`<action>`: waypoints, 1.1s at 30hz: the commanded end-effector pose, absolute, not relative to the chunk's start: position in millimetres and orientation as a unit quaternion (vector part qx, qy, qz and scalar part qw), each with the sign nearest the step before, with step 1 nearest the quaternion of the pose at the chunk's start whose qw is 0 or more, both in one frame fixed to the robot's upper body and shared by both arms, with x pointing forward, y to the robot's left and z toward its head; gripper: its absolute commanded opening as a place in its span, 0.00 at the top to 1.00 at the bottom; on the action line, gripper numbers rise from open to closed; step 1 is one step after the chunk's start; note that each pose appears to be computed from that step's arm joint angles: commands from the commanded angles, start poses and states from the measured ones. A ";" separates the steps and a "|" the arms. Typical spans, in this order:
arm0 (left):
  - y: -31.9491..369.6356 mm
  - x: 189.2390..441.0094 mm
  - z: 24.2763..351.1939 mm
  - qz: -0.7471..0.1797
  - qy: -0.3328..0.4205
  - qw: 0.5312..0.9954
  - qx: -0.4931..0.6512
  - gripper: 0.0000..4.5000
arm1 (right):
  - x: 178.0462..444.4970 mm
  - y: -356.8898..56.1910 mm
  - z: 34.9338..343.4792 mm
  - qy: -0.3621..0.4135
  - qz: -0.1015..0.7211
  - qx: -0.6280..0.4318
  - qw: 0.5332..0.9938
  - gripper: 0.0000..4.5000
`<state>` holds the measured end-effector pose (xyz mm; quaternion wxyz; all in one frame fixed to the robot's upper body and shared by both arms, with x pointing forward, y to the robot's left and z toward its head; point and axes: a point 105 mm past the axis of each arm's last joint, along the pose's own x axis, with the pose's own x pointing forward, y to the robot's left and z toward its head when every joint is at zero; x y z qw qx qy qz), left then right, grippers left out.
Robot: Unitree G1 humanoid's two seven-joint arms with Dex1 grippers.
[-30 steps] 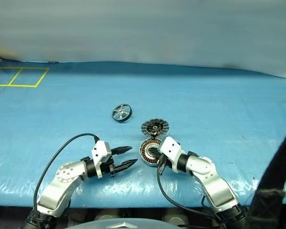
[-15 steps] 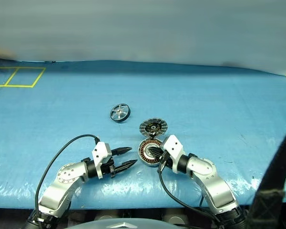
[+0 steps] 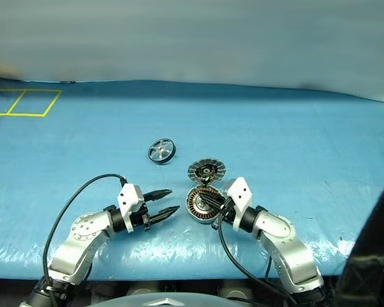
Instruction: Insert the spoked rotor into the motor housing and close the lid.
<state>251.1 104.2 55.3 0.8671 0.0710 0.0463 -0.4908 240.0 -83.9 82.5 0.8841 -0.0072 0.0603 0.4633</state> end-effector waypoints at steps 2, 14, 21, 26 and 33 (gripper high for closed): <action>115.4 272.6 86.3 -0.446 -0.015 0.893 0.065 0.41 | 227.0 -78.5 93.1 0.040 0.490 -0.062 0.868 0.99; 148.8 337.3 118.1 -0.350 -0.021 0.932 0.086 0.41 | 228.6 -59.5 91.7 0.014 0.479 -0.125 0.869 0.99; 153.1 373.6 123.9 -0.297 0.022 0.951 0.082 0.41 | 230.0 -63.5 89.2 0.017 0.477 -0.135 0.868 0.99; 149.4 386.8 116.6 -0.326 0.101 0.927 0.153 0.41 | 227.2 -65.8 87.7 0.019 0.486 -0.153 0.861 0.99; 142.2 398.6 129.9 -0.368 0.111 0.899 0.213 0.41 | 227.9 -69.6 86.3 0.023 0.467 -0.158 0.870 0.99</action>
